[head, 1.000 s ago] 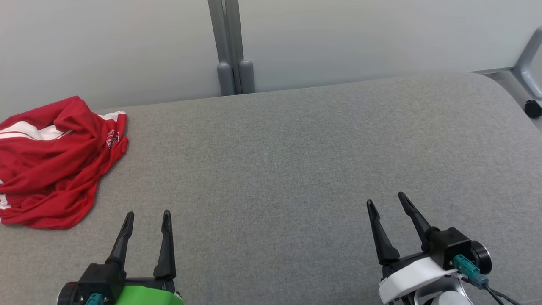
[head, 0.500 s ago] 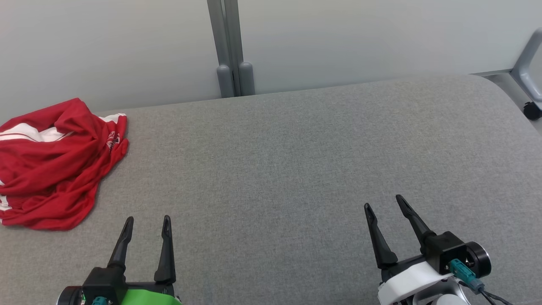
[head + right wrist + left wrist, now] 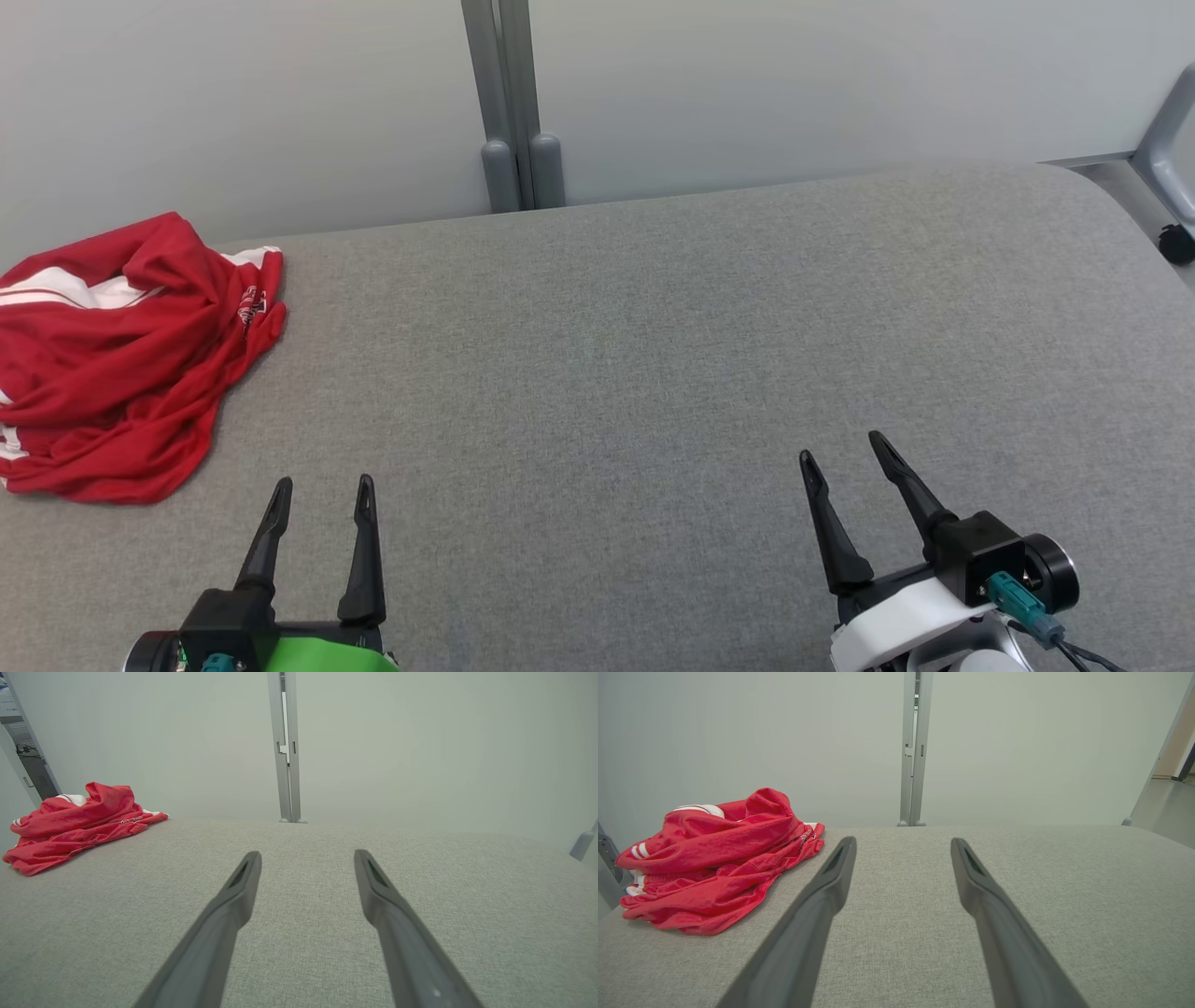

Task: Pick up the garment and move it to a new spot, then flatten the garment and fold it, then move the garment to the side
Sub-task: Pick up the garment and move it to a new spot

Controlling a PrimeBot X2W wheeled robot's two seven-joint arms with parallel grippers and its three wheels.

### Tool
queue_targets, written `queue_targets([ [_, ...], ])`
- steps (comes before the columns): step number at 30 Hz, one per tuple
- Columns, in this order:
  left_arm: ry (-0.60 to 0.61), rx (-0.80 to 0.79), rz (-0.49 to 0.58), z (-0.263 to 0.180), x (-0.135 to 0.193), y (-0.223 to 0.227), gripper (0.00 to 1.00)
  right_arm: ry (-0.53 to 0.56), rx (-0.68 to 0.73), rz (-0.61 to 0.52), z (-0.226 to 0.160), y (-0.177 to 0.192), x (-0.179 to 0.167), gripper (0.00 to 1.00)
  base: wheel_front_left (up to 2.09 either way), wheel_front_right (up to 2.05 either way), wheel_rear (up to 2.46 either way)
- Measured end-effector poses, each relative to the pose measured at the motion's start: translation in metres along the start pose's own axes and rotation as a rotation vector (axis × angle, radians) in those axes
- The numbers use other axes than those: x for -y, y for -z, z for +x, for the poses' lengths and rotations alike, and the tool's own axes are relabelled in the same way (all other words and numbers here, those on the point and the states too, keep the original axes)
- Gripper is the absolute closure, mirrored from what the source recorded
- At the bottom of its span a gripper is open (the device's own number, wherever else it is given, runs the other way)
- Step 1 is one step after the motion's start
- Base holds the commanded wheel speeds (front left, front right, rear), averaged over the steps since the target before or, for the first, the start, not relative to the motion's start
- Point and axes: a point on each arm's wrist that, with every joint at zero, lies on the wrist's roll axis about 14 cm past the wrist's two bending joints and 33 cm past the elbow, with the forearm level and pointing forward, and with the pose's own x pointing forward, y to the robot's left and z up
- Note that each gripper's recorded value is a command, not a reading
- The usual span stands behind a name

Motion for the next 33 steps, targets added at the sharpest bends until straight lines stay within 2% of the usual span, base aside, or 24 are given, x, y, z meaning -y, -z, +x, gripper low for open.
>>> queue_targets([
  [14,-0.051,0.002,0.008,-0.010,-0.015,-0.001,0.00,-0.060,-0.016,0.006,0.008,0.006,-0.018,0.00,0.00,0.00,0.00],
  [33,-0.303,0.034,0.050,-0.072,-0.078,-0.016,0.00,-0.304,-0.049,0.041,0.032,0.019,-0.093,0.00,0.00,0.00,0.00],
])
